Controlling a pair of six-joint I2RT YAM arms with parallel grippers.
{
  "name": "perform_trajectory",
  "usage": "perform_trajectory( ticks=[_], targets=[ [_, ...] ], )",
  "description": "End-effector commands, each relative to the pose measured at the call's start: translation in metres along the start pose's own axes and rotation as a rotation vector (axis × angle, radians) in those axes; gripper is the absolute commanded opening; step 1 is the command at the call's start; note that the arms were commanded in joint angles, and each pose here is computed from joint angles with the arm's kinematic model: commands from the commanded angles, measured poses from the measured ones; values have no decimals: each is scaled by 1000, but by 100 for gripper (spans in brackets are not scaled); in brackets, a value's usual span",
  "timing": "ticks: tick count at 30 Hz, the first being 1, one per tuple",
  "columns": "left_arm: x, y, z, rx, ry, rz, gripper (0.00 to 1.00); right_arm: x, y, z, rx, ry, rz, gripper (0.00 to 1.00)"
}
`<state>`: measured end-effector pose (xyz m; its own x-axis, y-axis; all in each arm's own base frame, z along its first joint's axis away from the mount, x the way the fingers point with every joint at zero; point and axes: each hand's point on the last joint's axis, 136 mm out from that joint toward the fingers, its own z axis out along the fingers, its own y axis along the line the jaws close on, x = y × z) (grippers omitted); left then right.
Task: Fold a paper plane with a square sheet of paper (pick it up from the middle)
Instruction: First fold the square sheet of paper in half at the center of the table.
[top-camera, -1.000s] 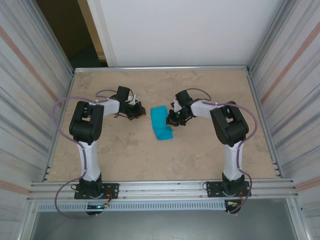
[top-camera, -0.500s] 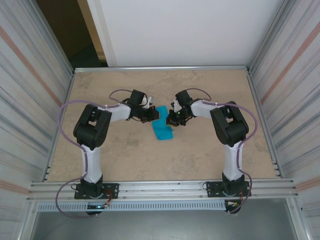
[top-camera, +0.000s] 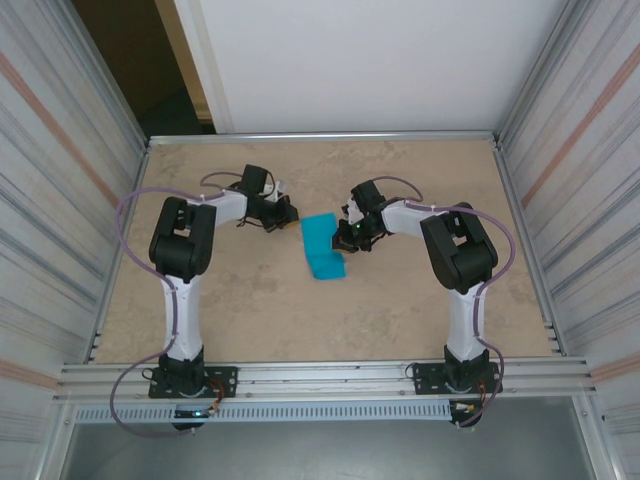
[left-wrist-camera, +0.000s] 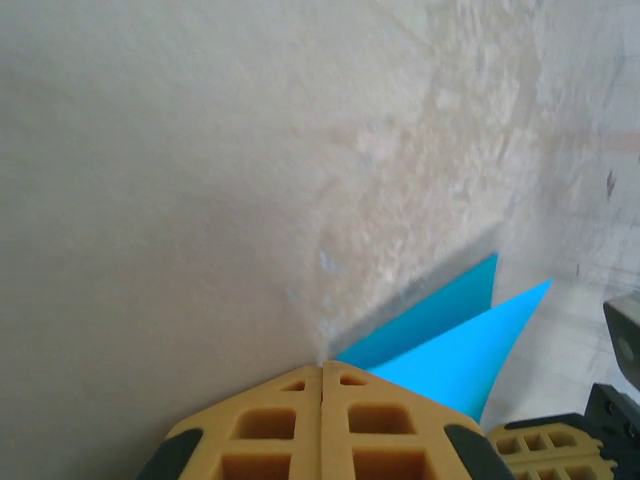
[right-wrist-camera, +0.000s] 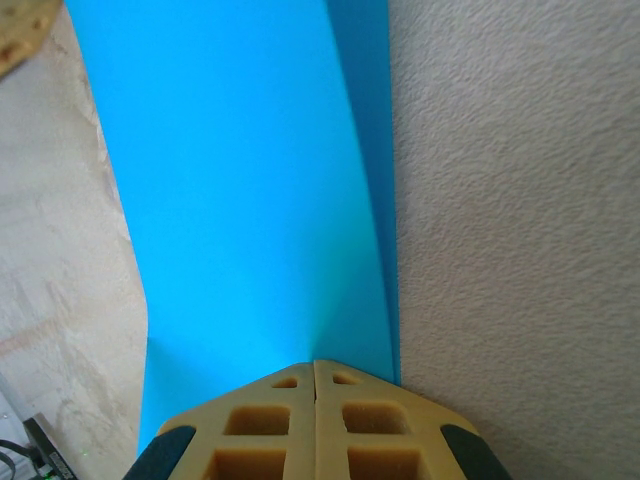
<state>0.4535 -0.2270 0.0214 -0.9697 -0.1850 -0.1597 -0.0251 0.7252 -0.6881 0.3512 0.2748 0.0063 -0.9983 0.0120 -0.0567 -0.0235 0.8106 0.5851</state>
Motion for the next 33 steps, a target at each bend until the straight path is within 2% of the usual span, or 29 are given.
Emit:
perform_trajectory(
  ticks=[1, 4, 7, 11, 15, 20, 25, 33],
  targets=[
    [-2, 43, 4, -154, 16, -27, 0, 86, -123, 21, 430, 236, 182, 0],
    [-10, 30, 0, -129, 13, -8, 0, 85, -122, 20, 428, 232, 183, 0],
    [-14, 1, -13, -80, -29, 47, 0, 85, -121, 21, 427, 229, 184, 0],
    [-1, -39, -24, -1, -52, 118, 0, 85, -121, 21, 428, 231, 185, 0],
    [13, -48, -9, 55, -3, 100, 0, 87, -123, 23, 432, 236, 182, 0],
    [19, -33, 13, 23, 45, 74, 0, 88, -124, 22, 435, 237, 181, 0],
    [10, -15, 22, -49, 45, 58, 0, 90, -124, 23, 438, 239, 183, 0],
    [-24, 34, 8, -205, -10, -15, 0, 91, -126, 24, 439, 234, 191, 0]
  ],
)
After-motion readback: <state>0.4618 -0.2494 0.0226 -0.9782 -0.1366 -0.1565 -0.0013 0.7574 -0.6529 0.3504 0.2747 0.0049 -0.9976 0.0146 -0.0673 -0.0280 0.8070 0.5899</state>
